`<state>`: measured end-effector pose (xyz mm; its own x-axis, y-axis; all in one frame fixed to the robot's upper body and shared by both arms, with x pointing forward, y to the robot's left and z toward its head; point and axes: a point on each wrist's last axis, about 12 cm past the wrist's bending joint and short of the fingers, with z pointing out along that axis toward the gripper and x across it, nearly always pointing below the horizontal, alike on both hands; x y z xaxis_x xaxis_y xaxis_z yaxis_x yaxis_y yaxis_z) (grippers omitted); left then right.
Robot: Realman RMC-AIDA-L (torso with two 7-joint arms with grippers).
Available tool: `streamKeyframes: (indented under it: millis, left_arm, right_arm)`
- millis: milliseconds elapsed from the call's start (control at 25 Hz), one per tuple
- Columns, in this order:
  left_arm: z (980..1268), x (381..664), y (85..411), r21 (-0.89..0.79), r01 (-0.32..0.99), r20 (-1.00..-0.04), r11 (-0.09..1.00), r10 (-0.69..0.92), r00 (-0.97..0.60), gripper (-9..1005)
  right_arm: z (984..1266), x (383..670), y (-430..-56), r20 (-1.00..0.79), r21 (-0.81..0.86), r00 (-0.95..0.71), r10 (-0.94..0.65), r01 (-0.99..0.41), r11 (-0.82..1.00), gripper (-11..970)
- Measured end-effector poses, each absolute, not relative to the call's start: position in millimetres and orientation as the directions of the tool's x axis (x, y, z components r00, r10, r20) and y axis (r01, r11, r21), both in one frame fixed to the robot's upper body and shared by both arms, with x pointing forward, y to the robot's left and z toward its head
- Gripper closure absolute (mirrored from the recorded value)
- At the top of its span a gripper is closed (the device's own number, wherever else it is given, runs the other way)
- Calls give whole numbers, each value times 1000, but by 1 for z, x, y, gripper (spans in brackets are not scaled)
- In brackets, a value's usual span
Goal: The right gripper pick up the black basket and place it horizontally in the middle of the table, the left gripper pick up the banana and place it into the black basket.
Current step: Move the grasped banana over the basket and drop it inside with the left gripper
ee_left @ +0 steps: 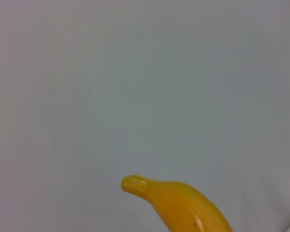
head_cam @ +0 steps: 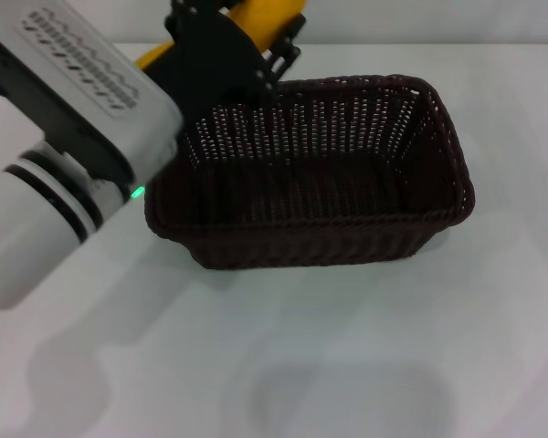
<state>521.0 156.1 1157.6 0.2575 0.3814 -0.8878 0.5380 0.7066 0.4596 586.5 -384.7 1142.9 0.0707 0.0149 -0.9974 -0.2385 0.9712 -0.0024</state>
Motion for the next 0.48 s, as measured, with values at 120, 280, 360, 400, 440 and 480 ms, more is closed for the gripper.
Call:
streamKeyframes:
  millis: [120, 280, 360, 400, 440, 480]
  left_arm:
    - [1157, 517, 149, 454, 554, -890, 698, 375, 258, 476]
    - [1155, 507, 140, 436, 580, -900, 688, 356, 253, 462]
    - [1155, 503, 136, 435, 587, -900, 683, 357, 251, 455]
    - [1154, 502, 135, 435, 587, -899, 683, 359, 250, 452]
    - [1154, 501, 135, 435, 585, -900, 684, 360, 247, 448]
    - [1154, 501, 136, 433, 583, -900, 687, 361, 242, 445]
  right_arm:
    - [1143, 586, -384, -997, -3, 71, 15, -242, 970, 119]
    - [1141, 585, -385, -998, -3, 68, 14, -243, 970, 119]
    - [1141, 585, -384, -998, -4, 68, 14, -246, 969, 120]
    - [1141, 585, -384, -998, -4, 69, 14, -247, 969, 120]
    - [1141, 584, -384, -997, -4, 70, 14, -250, 968, 122]
    - [1142, 584, -383, -997, -5, 71, 14, -252, 968, 125]
